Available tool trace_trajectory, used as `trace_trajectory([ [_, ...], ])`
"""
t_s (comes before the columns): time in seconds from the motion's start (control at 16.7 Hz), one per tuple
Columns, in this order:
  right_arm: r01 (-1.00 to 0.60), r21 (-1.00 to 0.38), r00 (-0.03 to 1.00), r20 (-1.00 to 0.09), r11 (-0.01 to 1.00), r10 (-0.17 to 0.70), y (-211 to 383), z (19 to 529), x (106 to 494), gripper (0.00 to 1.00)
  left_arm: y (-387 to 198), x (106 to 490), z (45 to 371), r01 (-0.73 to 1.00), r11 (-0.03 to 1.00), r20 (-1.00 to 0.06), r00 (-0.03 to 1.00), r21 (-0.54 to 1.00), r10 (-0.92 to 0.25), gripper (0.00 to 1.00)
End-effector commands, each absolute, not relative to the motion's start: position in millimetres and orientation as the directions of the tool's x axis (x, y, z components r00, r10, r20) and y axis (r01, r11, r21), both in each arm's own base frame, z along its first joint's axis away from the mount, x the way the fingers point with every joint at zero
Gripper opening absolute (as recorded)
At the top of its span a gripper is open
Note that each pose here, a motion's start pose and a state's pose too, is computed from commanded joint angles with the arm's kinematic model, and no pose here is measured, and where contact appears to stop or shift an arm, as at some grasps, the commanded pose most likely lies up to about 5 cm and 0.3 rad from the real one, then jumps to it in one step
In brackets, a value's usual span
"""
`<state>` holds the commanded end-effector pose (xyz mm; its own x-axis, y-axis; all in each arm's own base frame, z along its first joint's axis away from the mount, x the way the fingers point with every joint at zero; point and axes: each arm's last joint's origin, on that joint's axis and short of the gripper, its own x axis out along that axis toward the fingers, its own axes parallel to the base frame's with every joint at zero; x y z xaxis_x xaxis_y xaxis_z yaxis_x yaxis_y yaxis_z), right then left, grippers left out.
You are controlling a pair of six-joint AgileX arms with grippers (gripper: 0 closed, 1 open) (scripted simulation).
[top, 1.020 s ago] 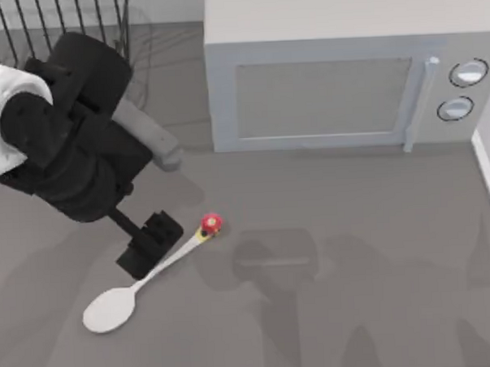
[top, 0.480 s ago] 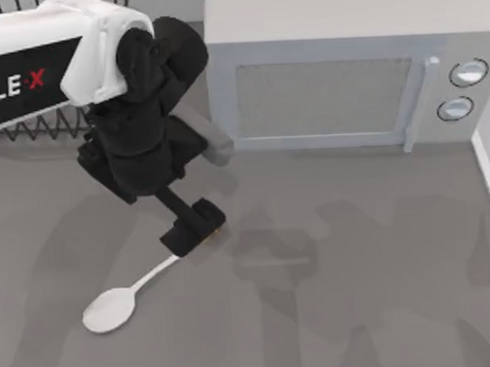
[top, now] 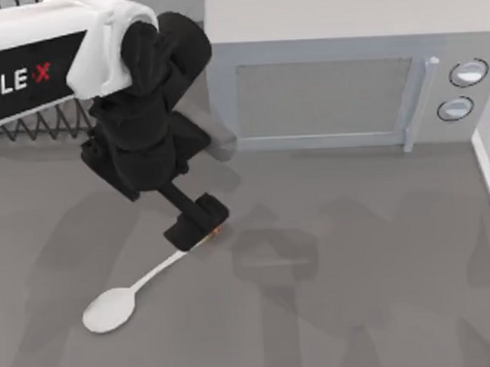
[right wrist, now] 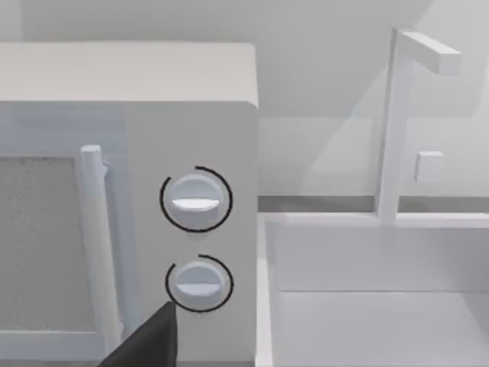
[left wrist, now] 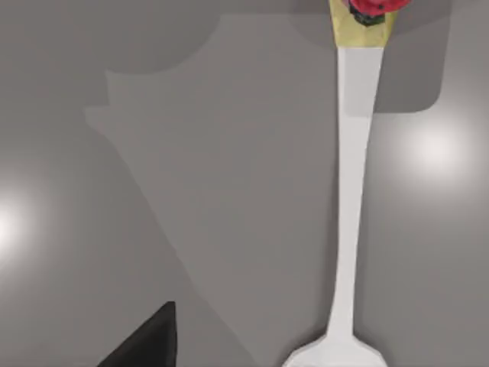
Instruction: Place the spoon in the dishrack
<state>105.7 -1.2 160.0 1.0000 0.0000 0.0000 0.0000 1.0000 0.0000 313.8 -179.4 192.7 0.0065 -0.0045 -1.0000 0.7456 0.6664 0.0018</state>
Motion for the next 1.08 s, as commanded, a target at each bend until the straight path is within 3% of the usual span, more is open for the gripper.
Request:
trace_trajectory([
  [0.18,0.0,0.0,1.0,0.0,1.0,0.0,-1.2,160.0,105.7,1.0,-180.5,314.2,179.9,0.748,0.664,-1.0,0.001,-0.001,-0.002,1.0],
  [0.6,0.0,0.0,1.0,0.0,1.0,0.0,-1.2,160.0,105.7,1.0,-182.1,315.2,101.2,0.748,0.664,-1.0,0.01,0.002,-0.007,1.0],
  [0.9,0.0,0.0,1.0,0.0,1.0,0.0,-1.2,160.0,105.7,1.0,-181.6,313.8,92.1,0.748,0.663,-1.0,0.003,0.0,-0.004,1.0],
  [1.08,0.0,0.0,1.0,0.0,1.0,0.0,-1.2,160.0,105.7,1.0,-181.6,313.8,92.1,0.748,0.663,-1.0,0.003,0.0,-0.004,0.77],
])
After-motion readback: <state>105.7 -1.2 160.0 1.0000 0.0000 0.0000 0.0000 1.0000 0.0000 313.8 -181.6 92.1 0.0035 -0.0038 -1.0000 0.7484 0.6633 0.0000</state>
